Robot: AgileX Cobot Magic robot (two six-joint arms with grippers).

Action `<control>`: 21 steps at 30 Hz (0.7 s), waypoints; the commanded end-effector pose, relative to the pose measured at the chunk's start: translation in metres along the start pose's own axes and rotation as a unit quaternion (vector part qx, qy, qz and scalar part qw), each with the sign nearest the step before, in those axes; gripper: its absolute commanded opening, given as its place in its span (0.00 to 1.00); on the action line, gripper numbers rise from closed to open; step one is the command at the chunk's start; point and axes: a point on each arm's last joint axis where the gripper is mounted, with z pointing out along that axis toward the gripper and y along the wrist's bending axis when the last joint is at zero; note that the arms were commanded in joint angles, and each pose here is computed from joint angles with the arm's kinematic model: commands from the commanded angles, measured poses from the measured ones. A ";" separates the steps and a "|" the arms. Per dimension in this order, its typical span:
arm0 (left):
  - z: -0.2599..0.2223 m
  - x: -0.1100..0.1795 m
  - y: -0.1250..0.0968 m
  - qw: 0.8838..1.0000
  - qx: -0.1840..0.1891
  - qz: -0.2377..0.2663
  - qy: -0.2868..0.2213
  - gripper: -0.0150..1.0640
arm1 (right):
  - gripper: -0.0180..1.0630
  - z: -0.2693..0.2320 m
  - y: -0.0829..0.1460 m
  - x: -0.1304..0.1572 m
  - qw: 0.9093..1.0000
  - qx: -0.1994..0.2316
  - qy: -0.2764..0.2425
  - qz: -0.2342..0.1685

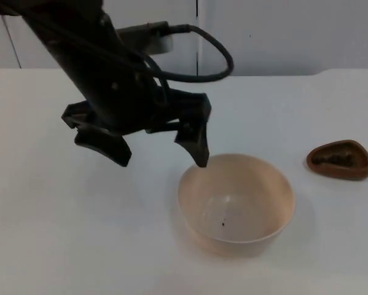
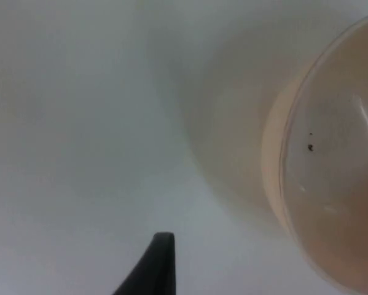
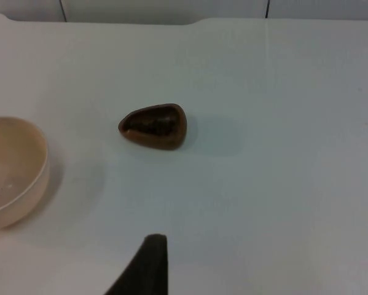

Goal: Pick up the bowl with the left hand and pour the coffee beans from the cup into the bowl with the right hand.

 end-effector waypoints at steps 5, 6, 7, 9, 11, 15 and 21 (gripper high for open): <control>0.018 0.000 0.001 0.999 -0.022 -0.047 0.009 0.95 | 0.99 0.000 0.000 0.000 1.000 0.002 -0.003 0.003; 0.021 0.001 0.001 0.998 -0.022 -0.056 0.011 0.95 | 0.99 0.000 0.000 0.000 1.000 0.002 -0.003 0.003; 0.024 0.001 0.002 0.998 -0.022 -0.065 0.013 0.95 | 0.99 0.000 0.000 0.000 1.000 0.002 -0.003 0.003; 0.031 0.001 0.003 0.997 -0.023 -0.076 0.017 0.95 | 0.99 0.000 0.000 0.000 1.000 0.002 -0.003 0.003; 0.031 0.001 0.003 0.997 -0.022 -0.077 0.017 0.95 | 0.99 0.000 0.000 0.000 1.000 0.001 -0.003 0.003; 0.033 -0.003 0.003 0.993 -0.019 -0.120 -0.004 0.95 | 0.99 0.000 0.000 0.000 1.000 0.001 -0.003 0.003; 0.040 -0.004 0.004 0.990 -0.022 -0.141 -0.008 0.95 | 0.99 0.000 0.000 0.000 1.000 0.001 -0.003 0.003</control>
